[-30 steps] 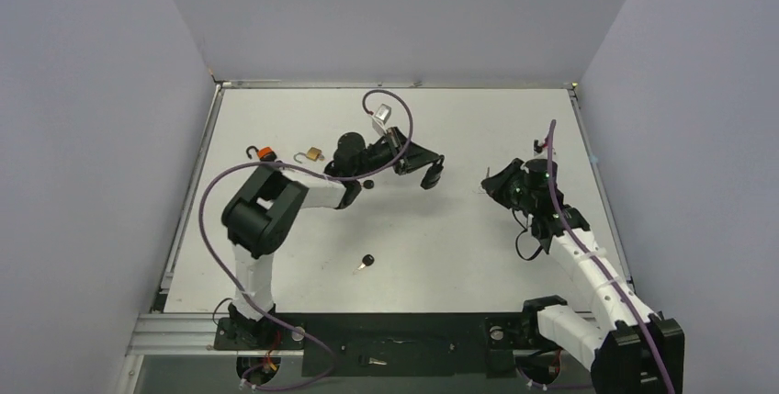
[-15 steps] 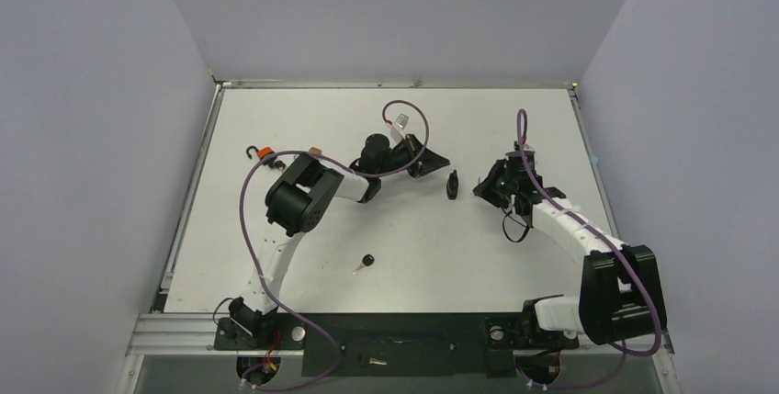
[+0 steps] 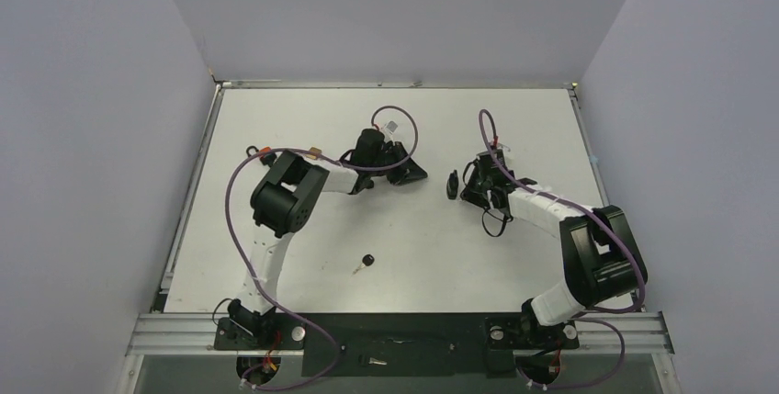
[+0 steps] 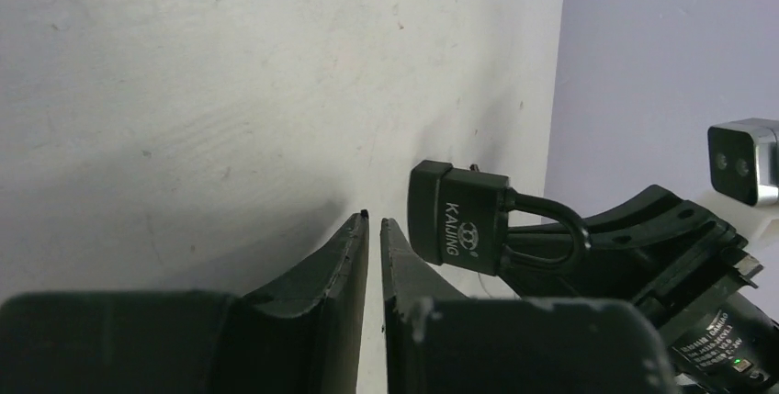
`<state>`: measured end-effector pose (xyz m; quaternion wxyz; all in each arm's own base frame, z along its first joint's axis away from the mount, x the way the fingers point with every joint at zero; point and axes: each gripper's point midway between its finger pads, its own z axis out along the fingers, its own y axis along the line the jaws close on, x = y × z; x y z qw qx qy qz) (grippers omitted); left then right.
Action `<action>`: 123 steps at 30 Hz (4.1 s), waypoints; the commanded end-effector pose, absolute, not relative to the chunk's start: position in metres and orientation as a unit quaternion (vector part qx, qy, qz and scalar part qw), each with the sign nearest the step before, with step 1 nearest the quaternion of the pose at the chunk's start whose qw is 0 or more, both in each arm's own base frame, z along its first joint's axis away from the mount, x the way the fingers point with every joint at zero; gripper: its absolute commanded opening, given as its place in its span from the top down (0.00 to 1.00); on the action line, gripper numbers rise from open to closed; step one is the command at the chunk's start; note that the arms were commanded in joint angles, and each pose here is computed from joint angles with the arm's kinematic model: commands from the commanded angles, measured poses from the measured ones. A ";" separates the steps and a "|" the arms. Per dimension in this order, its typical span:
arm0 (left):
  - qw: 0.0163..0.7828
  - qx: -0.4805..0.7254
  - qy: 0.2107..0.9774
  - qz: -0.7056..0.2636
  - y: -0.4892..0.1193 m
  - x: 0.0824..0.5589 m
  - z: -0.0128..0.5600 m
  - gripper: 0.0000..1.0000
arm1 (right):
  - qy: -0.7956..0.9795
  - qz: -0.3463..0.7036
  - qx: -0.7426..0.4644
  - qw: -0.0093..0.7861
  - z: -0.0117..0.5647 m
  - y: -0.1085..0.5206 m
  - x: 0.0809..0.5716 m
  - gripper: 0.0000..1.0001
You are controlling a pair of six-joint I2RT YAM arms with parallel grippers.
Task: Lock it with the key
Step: Place the key at the center of the board, then move the lock to the center of the board, then pick up the lock from the center of the board.
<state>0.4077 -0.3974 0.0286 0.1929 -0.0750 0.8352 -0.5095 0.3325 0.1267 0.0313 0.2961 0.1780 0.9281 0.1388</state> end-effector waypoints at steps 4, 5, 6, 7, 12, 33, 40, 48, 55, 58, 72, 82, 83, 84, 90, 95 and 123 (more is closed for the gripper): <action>0.282 -0.007 0.820 -0.497 -0.388 0.417 0.120 0.79 | 0.912 0.101 0.181 0.354 0.056 0.114 0.354 0.66; 0.288 -0.004 0.823 -0.490 -0.385 0.416 0.126 0.77 | 0.912 0.101 0.181 0.354 0.057 0.114 0.352 0.62; 0.291 -0.003 0.824 -0.486 -0.382 0.416 0.128 0.74 | 0.910 0.102 0.181 0.357 0.060 0.114 0.352 0.55; 0.300 0.002 0.823 -0.483 -0.379 0.414 0.138 0.73 | 0.910 0.101 0.181 0.358 0.062 0.113 0.351 0.52; 0.321 -0.005 0.828 -0.459 -0.352 0.404 0.158 0.63 | 0.901 0.091 0.175 0.386 0.093 0.109 0.344 0.36; 0.410 -0.299 0.855 -0.113 -0.042 0.439 0.154 0.50 | 0.890 0.167 -0.095 0.413 0.163 0.361 0.326 0.34; 0.351 -0.275 0.895 -0.022 -0.046 0.492 0.095 0.50 | 0.892 0.160 -0.100 0.411 0.161 0.364 0.338 0.34; 0.292 -0.258 0.920 -0.038 -0.081 0.516 0.039 0.49 | 0.895 0.166 -0.080 0.407 0.157 0.337 0.345 0.34; 0.269 -0.259 0.926 -0.050 -0.102 0.502 0.020 0.52 | 0.896 0.167 -0.067 0.405 0.153 0.316 0.348 0.34; 0.261 -0.252 0.930 -0.048 -0.114 0.489 0.016 0.53 | 0.897 0.171 -0.064 0.403 0.152 0.313 0.350 0.34; 0.231 -0.247 0.930 -0.142 -0.194 0.368 0.010 0.58 | 0.899 0.178 -0.058 0.396 0.129 0.292 0.329 0.35; 0.310 -0.233 0.913 -0.129 -0.147 0.370 0.088 0.57 | 0.896 0.172 -0.102 0.396 0.124 0.325 0.346 0.36; 0.312 -0.239 0.910 -0.130 -0.138 0.371 0.091 0.57 | 0.893 0.180 -0.103 0.400 0.132 0.333 0.353 0.37; 0.313 -0.244 0.908 -0.131 -0.133 0.371 0.093 0.57 | 0.898 0.181 -0.107 0.386 0.122 0.340 0.354 0.38; 0.332 -0.278 0.887 -0.163 -0.099 0.373 0.118 0.57 | 0.911 0.199 -0.083 0.351 0.103 0.389 0.362 0.48; 0.347 -0.278 0.879 -0.176 -0.091 0.371 0.138 0.57 | 0.916 0.199 -0.028 0.348 0.090 0.406 0.375 0.57; 0.359 -0.281 0.862 -0.223 -0.078 0.361 0.159 0.57 | 0.922 0.166 0.037 0.348 0.046 0.419 0.398 0.73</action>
